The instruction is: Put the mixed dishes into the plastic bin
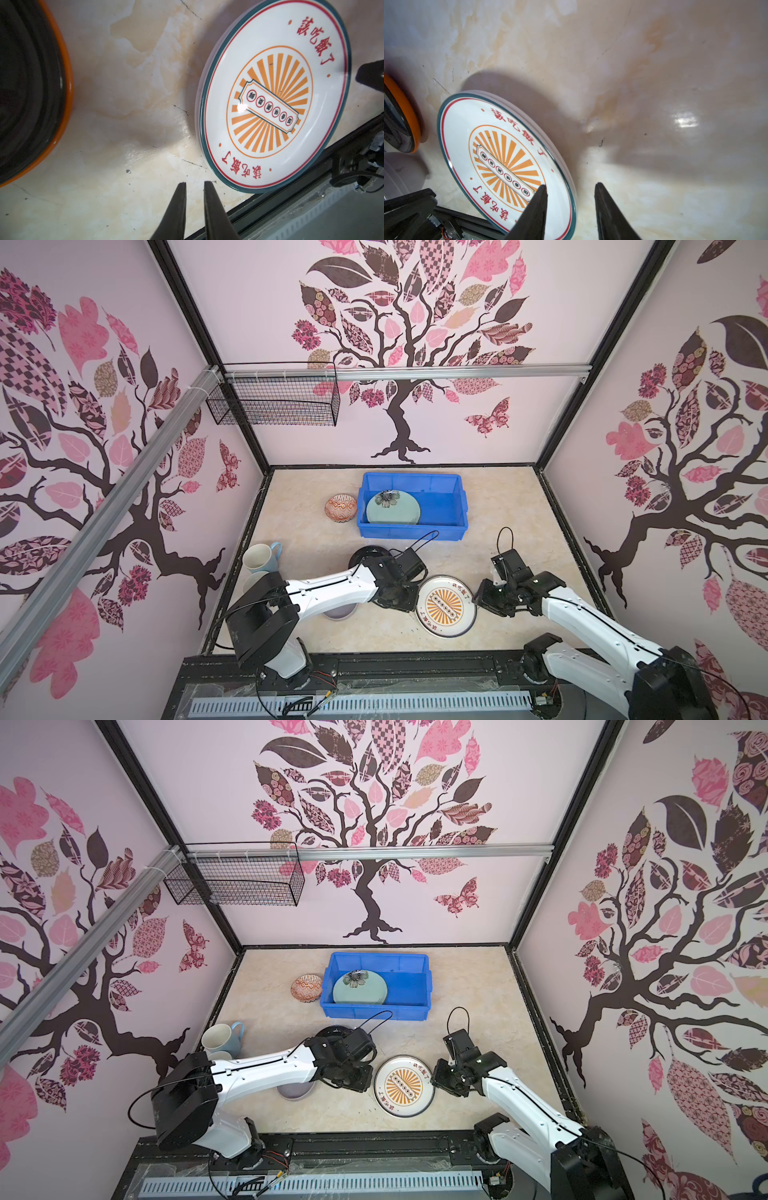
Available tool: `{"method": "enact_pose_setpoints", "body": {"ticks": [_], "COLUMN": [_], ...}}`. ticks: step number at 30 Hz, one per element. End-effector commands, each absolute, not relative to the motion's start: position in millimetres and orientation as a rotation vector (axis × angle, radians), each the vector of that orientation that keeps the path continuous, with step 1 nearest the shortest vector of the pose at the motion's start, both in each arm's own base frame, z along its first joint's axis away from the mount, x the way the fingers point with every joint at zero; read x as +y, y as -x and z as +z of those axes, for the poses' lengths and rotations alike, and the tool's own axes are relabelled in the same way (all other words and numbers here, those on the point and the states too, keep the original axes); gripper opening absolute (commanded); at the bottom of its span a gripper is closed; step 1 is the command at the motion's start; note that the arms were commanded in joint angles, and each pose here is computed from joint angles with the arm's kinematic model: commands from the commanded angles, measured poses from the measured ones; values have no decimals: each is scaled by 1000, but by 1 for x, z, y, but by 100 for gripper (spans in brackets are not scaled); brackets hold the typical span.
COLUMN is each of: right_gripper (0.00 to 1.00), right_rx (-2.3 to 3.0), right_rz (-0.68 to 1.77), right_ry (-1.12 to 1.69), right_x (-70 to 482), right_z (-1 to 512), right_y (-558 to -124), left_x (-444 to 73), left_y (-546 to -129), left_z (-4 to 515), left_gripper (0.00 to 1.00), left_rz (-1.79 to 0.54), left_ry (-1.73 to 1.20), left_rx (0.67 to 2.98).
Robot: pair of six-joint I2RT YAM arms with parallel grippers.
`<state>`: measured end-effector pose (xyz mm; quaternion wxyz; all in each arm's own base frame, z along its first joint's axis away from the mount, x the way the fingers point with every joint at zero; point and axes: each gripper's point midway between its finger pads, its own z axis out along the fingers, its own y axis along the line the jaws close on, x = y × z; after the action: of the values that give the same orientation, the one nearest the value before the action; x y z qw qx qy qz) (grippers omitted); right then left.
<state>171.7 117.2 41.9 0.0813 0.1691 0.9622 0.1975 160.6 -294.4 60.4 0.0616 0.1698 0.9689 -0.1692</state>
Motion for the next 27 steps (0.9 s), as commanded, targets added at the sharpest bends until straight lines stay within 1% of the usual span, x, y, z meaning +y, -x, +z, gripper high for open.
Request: {"method": "enact_pose_setpoints", "body": {"ticks": [1, 16, 27], "right_gripper": [41, 44, 43], "right_rx": [2883, 2882, 2880], "right_rz": [597, 562, 546], "right_ry": [-508, -539, -564], "right_x": [119, 114, 111], "right_z": [40, 38, 35], "right_y": [-171, -169, -168], "left_x": [-306, -326, -327], "left_y": [-165, -169, -168], "left_z": [66, 68, 61], "left_gripper": [17, 16, 13], "left_rz": [-539, -613, -589], "left_ry": [-552, -615, -639], "left_rx": [2917, 2893, 2915]}}
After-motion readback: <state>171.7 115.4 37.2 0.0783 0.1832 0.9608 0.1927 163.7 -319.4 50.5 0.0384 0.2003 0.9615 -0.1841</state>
